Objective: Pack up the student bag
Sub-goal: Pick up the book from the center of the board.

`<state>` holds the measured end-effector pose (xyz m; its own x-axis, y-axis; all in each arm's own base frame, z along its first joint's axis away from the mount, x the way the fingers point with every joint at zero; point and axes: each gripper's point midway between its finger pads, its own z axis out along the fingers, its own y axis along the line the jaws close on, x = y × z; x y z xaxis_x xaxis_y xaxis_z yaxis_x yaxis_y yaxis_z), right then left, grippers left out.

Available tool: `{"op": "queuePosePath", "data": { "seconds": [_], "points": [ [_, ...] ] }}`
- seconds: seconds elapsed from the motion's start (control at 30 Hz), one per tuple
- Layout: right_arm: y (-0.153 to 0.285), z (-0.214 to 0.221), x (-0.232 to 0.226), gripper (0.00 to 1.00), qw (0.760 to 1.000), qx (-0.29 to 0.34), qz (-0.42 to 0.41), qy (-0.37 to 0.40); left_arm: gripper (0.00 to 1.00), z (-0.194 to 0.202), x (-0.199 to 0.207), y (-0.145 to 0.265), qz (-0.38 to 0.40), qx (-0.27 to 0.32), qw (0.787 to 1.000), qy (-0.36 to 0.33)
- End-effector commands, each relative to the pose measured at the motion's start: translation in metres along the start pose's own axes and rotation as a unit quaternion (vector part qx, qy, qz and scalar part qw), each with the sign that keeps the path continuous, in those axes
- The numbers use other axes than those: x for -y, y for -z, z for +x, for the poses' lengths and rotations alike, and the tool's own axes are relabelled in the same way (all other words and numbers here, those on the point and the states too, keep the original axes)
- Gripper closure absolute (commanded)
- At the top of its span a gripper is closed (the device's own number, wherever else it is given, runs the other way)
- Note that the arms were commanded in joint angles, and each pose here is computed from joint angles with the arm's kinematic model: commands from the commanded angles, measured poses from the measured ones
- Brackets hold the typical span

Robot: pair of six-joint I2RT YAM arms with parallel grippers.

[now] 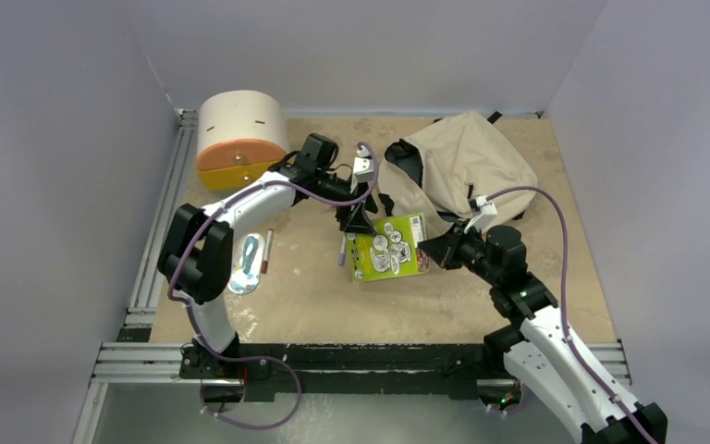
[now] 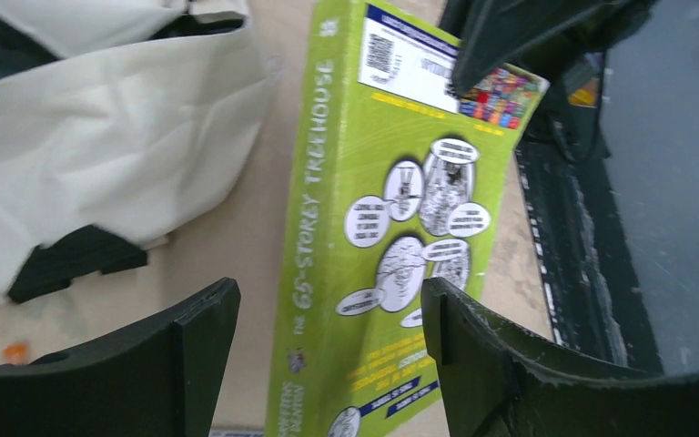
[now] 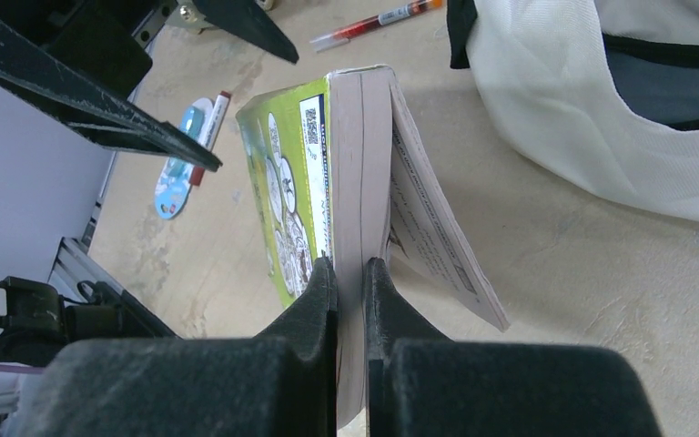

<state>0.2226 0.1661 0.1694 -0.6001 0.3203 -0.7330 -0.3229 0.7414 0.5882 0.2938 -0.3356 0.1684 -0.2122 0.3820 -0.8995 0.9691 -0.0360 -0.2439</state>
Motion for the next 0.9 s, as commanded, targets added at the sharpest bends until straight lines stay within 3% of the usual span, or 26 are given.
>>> {"op": "queuePosePath", "data": {
  "seconds": [0.0, 0.53, 0.73, 0.87],
  "points": [
    [0.004, -0.031, -0.028, 1.00, 0.996, 0.057, -0.057, 0.024, 0.29, -0.006, 0.029, -0.002, 0.106, 0.034, 0.994, 0.007],
    [0.007, -0.038, -0.032, 1.00, 0.995, 0.074, -0.062, 0.032, 0.35, 0.027, 0.036, -0.034, 0.130, -0.009, 0.990, 0.053],
    [0.007, -0.038, -0.031, 1.00, 0.995, 0.076, -0.061, 0.031, 0.46, 0.025, 0.037, -0.034, 0.133, -0.009, 0.989, 0.056],
    [0.006, -0.038, -0.031, 1.00, 0.995, 0.075, -0.062, 0.031, 0.63, 0.023, 0.040, -0.034, 0.141, -0.006, 0.988, 0.059]
  ]
}}
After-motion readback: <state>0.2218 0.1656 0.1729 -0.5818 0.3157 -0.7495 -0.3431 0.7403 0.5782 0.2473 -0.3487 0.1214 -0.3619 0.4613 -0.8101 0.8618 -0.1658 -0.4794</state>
